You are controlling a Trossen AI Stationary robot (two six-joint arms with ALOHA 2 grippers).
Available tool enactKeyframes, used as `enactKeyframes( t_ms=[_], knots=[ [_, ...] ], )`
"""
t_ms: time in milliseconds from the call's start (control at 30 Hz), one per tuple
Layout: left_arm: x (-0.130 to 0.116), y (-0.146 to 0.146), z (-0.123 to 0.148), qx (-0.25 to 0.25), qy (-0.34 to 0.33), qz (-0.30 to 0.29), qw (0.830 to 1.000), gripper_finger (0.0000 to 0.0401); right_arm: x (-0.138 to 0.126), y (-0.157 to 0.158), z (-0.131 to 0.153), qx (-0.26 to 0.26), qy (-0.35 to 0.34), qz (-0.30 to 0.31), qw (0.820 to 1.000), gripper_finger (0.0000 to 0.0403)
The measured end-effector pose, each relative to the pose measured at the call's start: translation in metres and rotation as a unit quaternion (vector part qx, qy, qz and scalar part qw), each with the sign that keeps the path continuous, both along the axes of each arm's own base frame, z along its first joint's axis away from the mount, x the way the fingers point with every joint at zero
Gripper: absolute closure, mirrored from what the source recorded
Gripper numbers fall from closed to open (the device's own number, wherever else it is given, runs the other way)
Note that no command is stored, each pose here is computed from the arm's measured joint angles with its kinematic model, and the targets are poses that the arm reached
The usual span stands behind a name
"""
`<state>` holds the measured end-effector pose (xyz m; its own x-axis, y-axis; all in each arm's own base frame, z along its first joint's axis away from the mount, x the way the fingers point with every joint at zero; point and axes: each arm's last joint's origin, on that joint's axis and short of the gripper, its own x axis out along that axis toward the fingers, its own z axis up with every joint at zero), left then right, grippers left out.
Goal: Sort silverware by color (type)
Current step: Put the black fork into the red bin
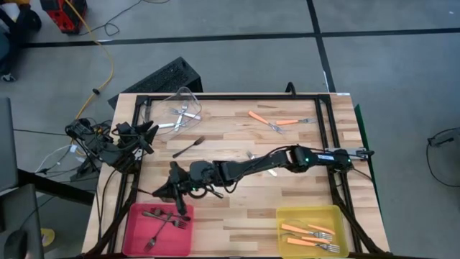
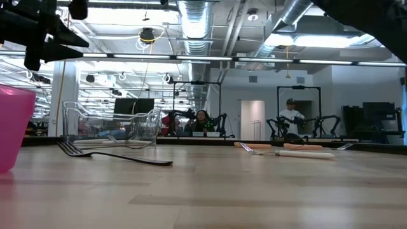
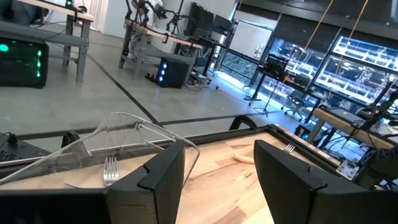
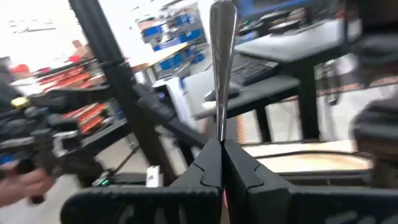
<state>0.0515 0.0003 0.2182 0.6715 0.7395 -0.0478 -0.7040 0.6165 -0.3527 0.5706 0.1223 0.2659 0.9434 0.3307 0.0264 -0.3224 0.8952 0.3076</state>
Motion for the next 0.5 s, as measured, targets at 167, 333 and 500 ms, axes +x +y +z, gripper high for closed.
enactKeyframes(
  t_ms=[167,333,500],
  knots=[
    [0.0,0.0,0.0,-0.006,-0.006,0.0,1.0,0.0223,-0.004,0.017,0.0,-0.012,-0.005,0.038,0.999,0.0383],
    [0.0,0.0,0.0,-0.008,-0.007,-0.003,1.0,0.0223,-0.008,0.033,-0.005,-0.057,0.002,0.054,0.997,0.0383],
    [0.0,0.0,0.0,-0.014,-0.014,-0.002,1.0,0.0223,-0.01,0.04,-0.007,-0.078,-0.004,0.06,0.995,0.0383]
  ],
)
